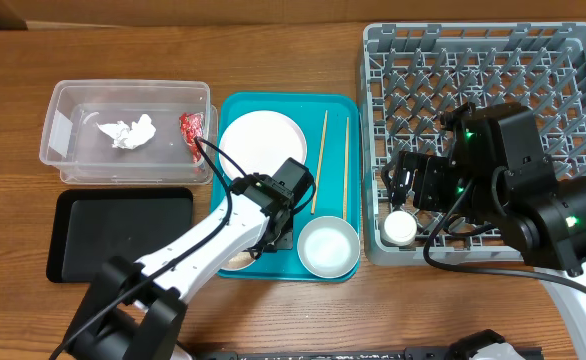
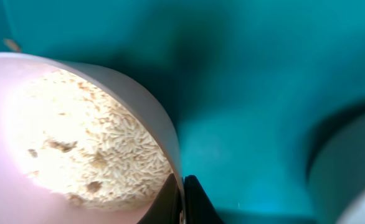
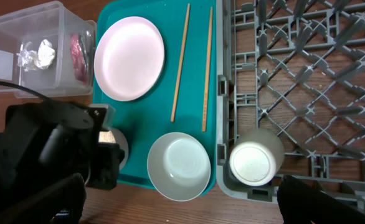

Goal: Sort waste into correct bins and load items into the dishwasher
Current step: 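Grasp the pink rice bowl with the left gripper and lift it, then tip the pink bowl over the black tray to dump the rice, then place the empty pink bowl back on the teal tray, retract left arm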

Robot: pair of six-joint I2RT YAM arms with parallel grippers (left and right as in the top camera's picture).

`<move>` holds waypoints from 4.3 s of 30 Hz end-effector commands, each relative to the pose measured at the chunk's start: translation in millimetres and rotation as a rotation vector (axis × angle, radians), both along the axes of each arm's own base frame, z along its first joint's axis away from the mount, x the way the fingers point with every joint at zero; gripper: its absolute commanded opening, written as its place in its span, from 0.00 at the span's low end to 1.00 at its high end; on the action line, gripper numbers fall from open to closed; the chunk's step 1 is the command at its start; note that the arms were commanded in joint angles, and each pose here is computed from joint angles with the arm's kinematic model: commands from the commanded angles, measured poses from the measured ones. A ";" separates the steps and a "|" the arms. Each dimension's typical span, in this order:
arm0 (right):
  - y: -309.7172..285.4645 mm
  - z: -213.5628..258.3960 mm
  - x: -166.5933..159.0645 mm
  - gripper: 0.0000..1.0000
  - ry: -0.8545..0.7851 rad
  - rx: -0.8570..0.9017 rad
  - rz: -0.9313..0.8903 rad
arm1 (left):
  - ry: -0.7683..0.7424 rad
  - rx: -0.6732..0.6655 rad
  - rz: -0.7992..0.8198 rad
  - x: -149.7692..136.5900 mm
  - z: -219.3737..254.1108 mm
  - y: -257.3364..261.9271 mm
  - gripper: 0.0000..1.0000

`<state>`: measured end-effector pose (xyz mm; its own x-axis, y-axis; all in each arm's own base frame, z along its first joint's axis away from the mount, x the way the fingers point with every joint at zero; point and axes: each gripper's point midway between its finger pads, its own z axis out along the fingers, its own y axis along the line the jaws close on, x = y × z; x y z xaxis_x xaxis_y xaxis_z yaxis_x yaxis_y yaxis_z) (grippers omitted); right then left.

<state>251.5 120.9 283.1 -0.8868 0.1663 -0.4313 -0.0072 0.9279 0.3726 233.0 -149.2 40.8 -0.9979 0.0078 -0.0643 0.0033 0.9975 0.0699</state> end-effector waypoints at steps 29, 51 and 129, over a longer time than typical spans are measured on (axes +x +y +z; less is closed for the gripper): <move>-0.8 4.1 -1.1 1.00 -0.010 0.001 0.001 | -0.279 -1.288 0.205 45.2 145.9 134.0 0.04; -1.6 2.7 -3.2 1.00 0.000 -0.003 0.001 | -0.484 -1.453 0.501 50.1 150.8 208.5 0.04; 2.0 9.7 6.3 1.00 -0.055 0.004 0.020 | -0.189 -0.076 -0.005 38.0 63.2 10.5 0.57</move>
